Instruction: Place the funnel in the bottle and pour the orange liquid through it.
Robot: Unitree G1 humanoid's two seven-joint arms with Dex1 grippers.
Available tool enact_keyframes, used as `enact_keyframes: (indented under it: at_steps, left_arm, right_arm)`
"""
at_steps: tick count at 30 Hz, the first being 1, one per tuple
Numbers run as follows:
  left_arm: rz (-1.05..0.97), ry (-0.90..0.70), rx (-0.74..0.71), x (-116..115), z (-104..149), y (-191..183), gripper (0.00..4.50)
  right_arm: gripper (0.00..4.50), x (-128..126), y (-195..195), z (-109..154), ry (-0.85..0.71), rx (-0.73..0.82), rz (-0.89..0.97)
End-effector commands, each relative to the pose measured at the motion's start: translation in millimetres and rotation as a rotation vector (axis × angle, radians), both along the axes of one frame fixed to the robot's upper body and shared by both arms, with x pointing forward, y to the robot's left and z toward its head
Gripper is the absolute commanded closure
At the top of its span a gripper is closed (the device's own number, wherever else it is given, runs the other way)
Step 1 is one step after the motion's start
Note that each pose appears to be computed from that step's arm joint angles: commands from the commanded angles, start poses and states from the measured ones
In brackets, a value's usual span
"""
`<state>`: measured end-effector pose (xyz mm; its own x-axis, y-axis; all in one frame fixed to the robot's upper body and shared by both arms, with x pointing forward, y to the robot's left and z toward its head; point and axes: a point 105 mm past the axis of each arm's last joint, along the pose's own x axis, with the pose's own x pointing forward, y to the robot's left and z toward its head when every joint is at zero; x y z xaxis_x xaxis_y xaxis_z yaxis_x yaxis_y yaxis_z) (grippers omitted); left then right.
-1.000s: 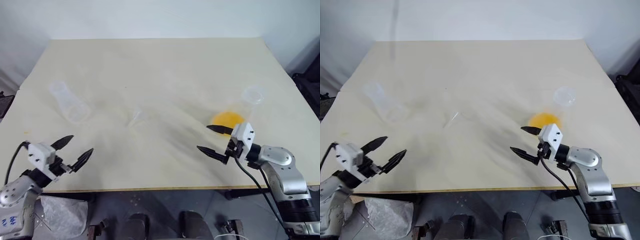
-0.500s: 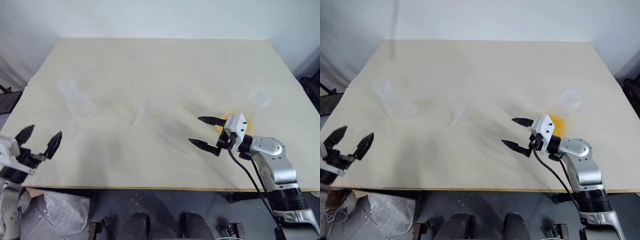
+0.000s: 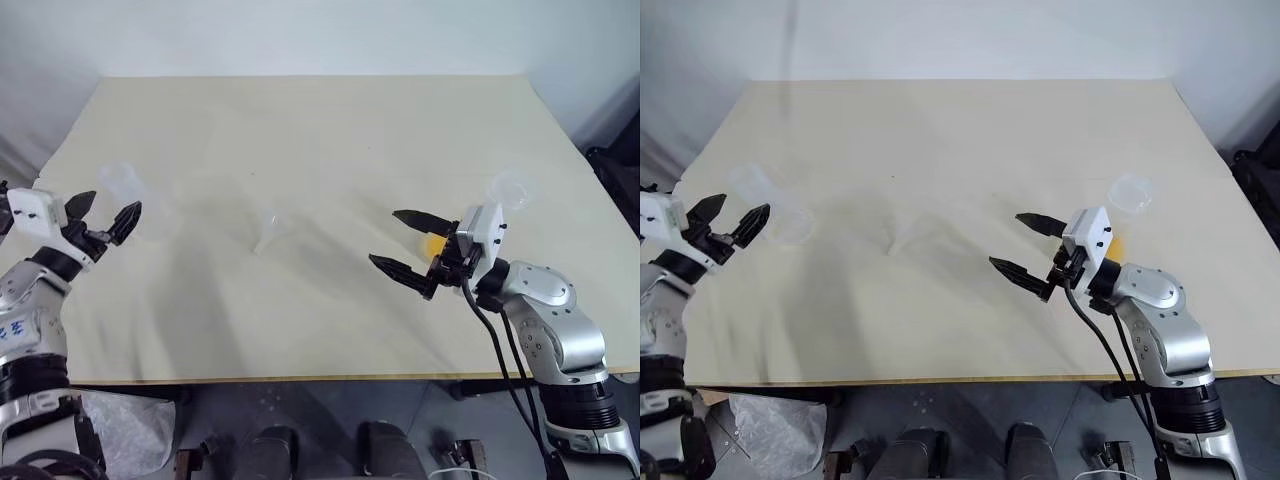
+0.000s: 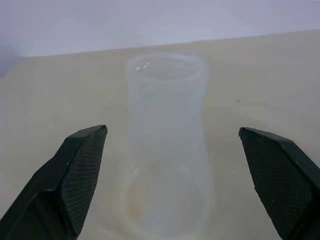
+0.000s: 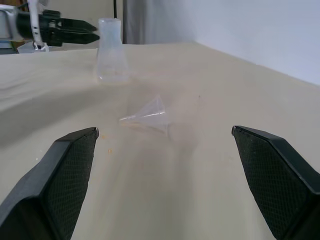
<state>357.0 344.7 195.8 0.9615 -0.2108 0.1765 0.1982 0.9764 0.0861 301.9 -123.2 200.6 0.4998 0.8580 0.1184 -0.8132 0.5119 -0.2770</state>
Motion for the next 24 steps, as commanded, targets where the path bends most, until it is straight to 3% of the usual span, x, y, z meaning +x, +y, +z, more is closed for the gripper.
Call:
enact_keyframes:
  at_steps: [1,16,19,24]
  left_arm:
    - [0.021,-0.016,0.027,6,10,8,0.0]
    - [-0.042,-0.078,0.024,30,27,-7,0.0]
    - [-0.019,-0.038,0.0,36,22,-5,0.57]
    - [-0.04,-0.014,0.014,38,20,-8,2.03]
  right_arm:
    - [0.02,-8,1,11,-0.04,0.011,0.008]
    - [0.02,-5,1,15,-0.056,0.009,-0.014]
    - [0.0,-5,1,16,-0.062,0.007,-0.018]
    - [0.0,-4,0,18,-0.07,0.003,-0.026]
